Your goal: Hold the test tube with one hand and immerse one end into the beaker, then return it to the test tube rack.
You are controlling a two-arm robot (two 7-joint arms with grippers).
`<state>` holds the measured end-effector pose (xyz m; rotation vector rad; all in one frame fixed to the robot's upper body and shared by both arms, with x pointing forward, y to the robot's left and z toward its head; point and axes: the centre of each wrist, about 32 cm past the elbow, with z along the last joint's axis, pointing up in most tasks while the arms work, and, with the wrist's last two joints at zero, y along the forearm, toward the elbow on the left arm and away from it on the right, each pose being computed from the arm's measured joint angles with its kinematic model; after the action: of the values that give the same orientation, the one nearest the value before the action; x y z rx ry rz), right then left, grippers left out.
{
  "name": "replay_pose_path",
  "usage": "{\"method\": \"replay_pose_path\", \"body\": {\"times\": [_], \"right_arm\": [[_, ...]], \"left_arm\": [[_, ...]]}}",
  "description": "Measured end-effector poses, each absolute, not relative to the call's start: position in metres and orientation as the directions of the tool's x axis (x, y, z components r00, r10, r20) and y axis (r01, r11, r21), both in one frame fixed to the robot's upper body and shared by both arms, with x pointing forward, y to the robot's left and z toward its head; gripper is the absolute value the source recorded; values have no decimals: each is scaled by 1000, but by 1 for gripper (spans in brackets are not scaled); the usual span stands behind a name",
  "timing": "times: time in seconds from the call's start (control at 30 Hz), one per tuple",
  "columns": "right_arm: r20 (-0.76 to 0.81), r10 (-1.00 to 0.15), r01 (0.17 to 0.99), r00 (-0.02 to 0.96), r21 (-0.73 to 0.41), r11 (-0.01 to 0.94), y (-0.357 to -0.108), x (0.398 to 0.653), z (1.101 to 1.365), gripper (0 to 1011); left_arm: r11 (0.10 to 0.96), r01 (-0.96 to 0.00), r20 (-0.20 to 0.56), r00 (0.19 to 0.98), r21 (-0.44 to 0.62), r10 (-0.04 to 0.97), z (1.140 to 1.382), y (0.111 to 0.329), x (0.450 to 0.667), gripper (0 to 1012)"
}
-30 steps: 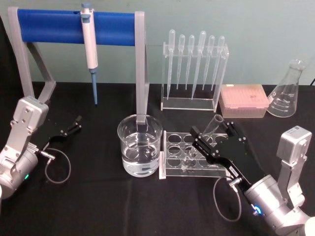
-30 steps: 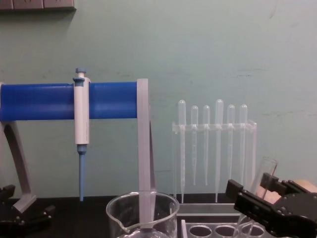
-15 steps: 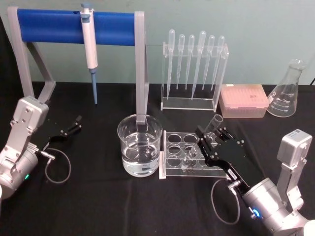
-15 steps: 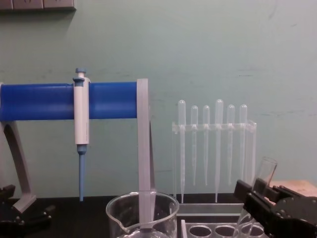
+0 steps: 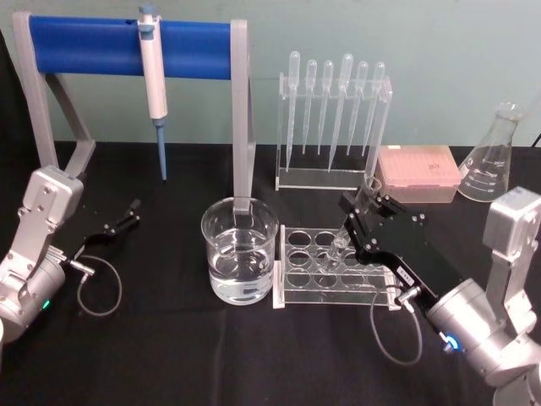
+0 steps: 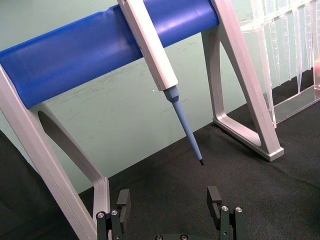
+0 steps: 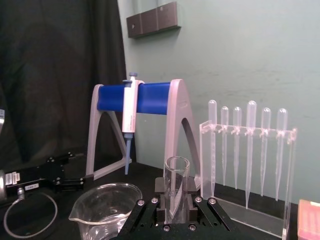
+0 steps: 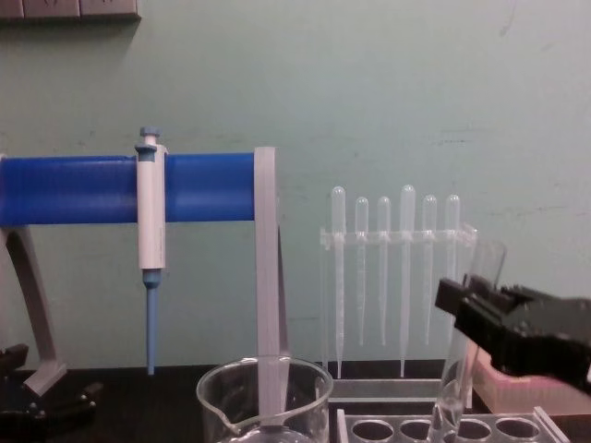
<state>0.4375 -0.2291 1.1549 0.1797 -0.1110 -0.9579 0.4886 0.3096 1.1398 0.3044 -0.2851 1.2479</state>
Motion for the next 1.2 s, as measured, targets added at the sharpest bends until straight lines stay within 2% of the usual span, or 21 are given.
{"method": "replay_pose_path", "body": {"times": [0.33,0.63,0.87,1.2], "right_arm": [[87,-742,736,665,95,671,-241,453,1212,227],[104,-698,697,709,50,715,-248,468,1248,227],[92,-693,694,715,27,720,-252,476,1260,228],[85,-693,694,716,18,720,-253,477,1260,227]], "left_arm": [[287,-955,374,292,70,880,1140,310,489,1000],[287,-955,374,292,70,880,1140,310,489,1000],[287,-955,374,292,70,880,1140,310,489,1000],[287,-955,374,292,70,880,1140,310,489,1000]]}}
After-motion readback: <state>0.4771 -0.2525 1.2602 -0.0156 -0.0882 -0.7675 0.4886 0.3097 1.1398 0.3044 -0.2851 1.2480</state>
